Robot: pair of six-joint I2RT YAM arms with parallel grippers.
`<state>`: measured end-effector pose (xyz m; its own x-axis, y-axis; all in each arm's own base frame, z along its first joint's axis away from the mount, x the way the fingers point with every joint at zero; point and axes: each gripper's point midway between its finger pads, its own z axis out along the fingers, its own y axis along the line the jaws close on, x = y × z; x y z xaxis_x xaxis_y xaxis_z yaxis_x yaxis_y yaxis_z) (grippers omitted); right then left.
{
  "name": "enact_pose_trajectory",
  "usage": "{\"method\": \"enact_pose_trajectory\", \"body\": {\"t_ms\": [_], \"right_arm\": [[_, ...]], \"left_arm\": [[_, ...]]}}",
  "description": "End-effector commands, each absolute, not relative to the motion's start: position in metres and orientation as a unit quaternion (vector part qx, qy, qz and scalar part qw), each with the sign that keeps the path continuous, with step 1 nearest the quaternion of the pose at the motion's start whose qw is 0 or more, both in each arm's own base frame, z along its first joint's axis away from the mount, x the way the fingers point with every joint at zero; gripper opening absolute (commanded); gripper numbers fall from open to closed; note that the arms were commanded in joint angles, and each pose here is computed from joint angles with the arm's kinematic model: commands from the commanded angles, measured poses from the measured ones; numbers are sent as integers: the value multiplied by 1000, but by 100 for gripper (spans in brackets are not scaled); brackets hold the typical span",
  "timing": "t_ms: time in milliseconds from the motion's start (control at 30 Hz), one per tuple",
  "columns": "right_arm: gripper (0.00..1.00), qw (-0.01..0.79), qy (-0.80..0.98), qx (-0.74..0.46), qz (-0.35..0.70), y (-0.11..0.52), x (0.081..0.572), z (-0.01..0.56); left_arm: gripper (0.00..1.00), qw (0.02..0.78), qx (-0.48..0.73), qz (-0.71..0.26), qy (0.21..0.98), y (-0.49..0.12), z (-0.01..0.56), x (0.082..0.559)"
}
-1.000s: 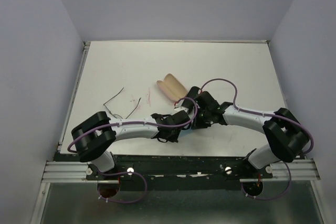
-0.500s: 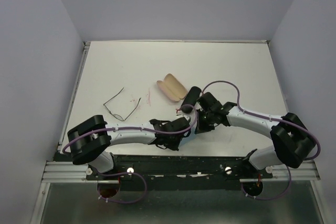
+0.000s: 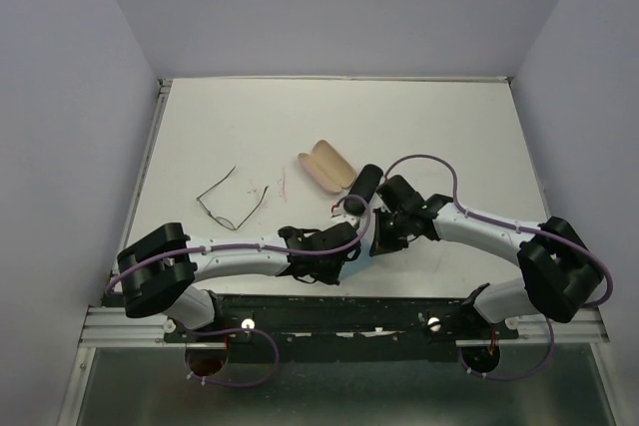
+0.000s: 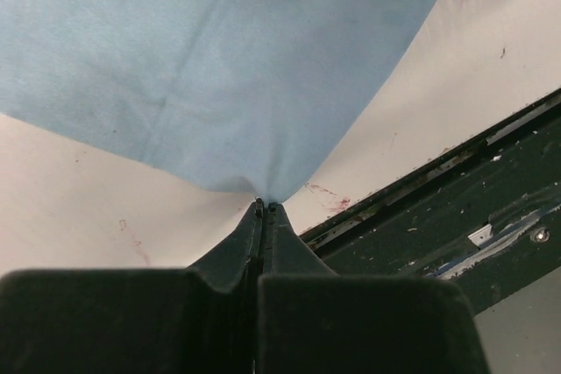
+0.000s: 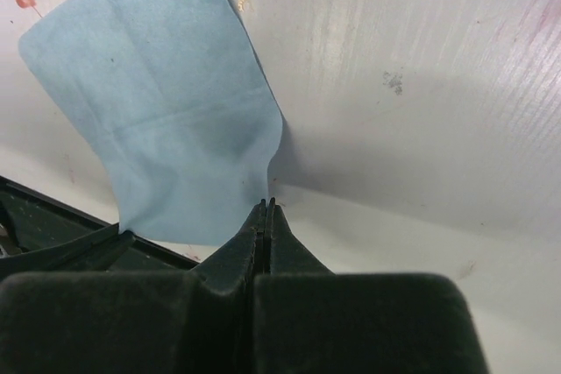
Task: Organize the sunglasses
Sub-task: Pick up the corner of the glasses cleaning cloth from the center of the board, then fold the glasses cleaning cloth at the center of the board.
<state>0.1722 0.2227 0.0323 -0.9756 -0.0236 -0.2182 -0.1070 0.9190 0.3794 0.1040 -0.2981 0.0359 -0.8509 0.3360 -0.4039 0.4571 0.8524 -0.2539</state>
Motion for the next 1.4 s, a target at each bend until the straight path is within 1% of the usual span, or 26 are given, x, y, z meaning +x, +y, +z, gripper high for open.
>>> {"method": "enact_pose_trajectory", "body": {"t_ms": [0,200,500,633,833,1033,1200,1367], "right_arm": [[1,123,967,-30,222,238,187,43],[1,130,965,-32,223,245,198,47],[1,151,959,-33,236,263,220,55],[1,166,960,-32,223,261,228,59],[1,170,961,-36,217,265,237,57],[1,200,957,-9,210,266,252,54],[1,198,952,-16,231,276,254,53],[1,188,955,-20,228,277,254,46]], "left_arm": [[0,204,187,-148,950,-290,42,115],[0,218,167,-124,953,-281,44,128],[0,228,136,-124,956,-271,48,146],[0,237,132,-133,953,-270,56,152],[0,214,133,-136,958,-265,50,154],[0,207,131,-147,958,-265,52,165],[0,195,130,-149,961,-264,50,169],[0,187,134,-147,962,-264,46,170]]}}
